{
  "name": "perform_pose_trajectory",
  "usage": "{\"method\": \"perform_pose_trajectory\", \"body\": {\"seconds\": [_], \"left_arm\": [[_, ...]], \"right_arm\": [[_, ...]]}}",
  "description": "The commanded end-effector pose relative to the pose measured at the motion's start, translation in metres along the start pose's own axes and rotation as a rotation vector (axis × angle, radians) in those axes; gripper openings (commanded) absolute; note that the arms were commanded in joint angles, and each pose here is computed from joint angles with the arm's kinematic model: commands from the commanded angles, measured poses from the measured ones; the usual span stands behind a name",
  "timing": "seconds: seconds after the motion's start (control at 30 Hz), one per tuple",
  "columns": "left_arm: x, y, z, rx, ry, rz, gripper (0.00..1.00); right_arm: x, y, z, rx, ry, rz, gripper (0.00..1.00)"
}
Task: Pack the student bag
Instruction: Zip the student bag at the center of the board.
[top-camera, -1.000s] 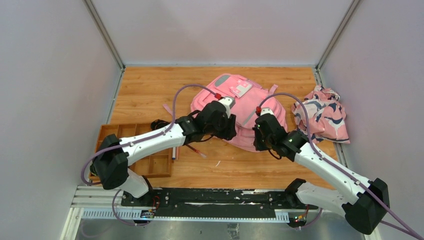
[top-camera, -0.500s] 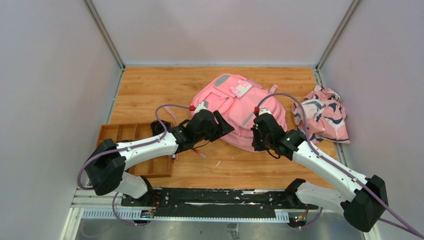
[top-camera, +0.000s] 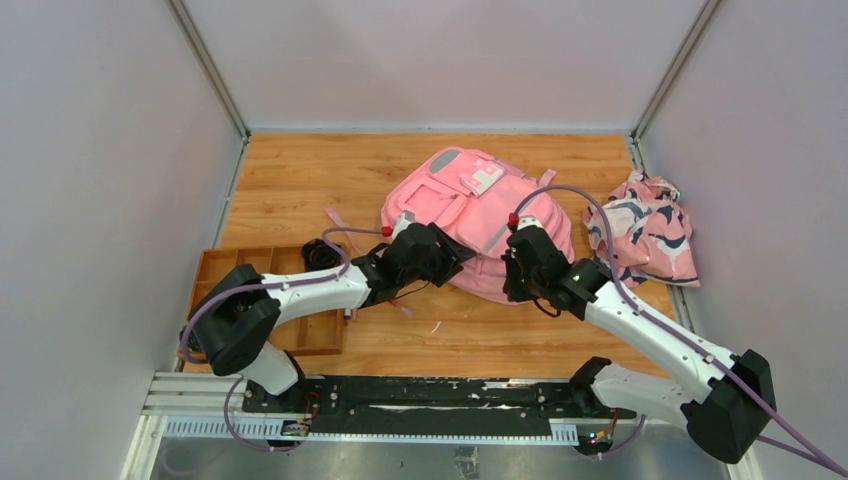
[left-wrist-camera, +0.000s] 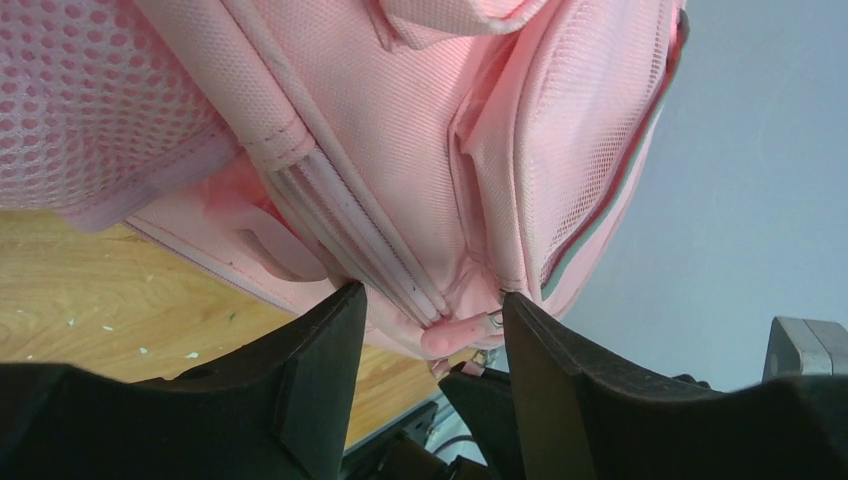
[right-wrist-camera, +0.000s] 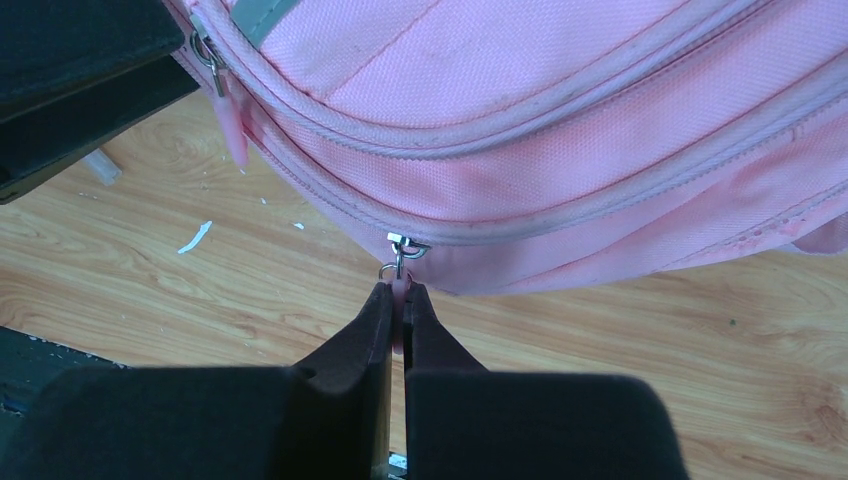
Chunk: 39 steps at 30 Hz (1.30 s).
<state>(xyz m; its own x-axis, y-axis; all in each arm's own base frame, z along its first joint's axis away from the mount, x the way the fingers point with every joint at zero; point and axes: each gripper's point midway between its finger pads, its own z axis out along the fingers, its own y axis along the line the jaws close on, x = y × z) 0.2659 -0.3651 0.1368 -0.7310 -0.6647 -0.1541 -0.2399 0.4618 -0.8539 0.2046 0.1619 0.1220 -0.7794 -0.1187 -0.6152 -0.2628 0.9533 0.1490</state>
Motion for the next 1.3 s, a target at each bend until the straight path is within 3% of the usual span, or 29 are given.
{"method": "perform_pose_trajectory", "body": {"seconds": [0.0,0.2,0.27,0.4,0.57,0.77,0.97,1.27], "left_arm": [[-0.005,-0.007,0.004,0.019,-0.025,-0.062,0.59],[-0.016,-0.003,0.016,0.000,-0.082,-0.035,0.52],[-0.020,0.003,0.024,-0.021,-0.091,-0.032,0.42],[-0.033,0.014,0.027,-0.046,-0.111,-0.016,0.01],[-0.071,0.016,0.015,-0.043,-0.169,0.050,0.00],[-0.095,0.031,0.027,-0.158,0.014,0.310,0.00],[-0.141,0.044,0.017,-0.255,0.016,0.472,0.00],[-0.193,-0.013,0.021,-0.288,-0.080,0.596,0.03]], "right_arm": [[-0.008,0.001,-0.009,-0.008,-0.019,0.025,0.00],[-0.007,-0.001,-0.010,-0.006,-0.021,0.026,0.00],[-0.008,-0.002,-0.010,0.004,-0.023,0.029,0.00],[-0.005,-0.016,-0.015,0.080,-0.011,0.028,0.00],[-0.003,-0.034,-0.028,0.138,-0.056,0.033,0.00],[0.008,-0.072,-0.027,0.250,-0.043,0.059,0.00],[0.005,-0.093,-0.021,0.343,-0.018,0.130,0.00],[-0.002,-0.005,-0.012,0.016,-0.008,0.118,0.00]]}}
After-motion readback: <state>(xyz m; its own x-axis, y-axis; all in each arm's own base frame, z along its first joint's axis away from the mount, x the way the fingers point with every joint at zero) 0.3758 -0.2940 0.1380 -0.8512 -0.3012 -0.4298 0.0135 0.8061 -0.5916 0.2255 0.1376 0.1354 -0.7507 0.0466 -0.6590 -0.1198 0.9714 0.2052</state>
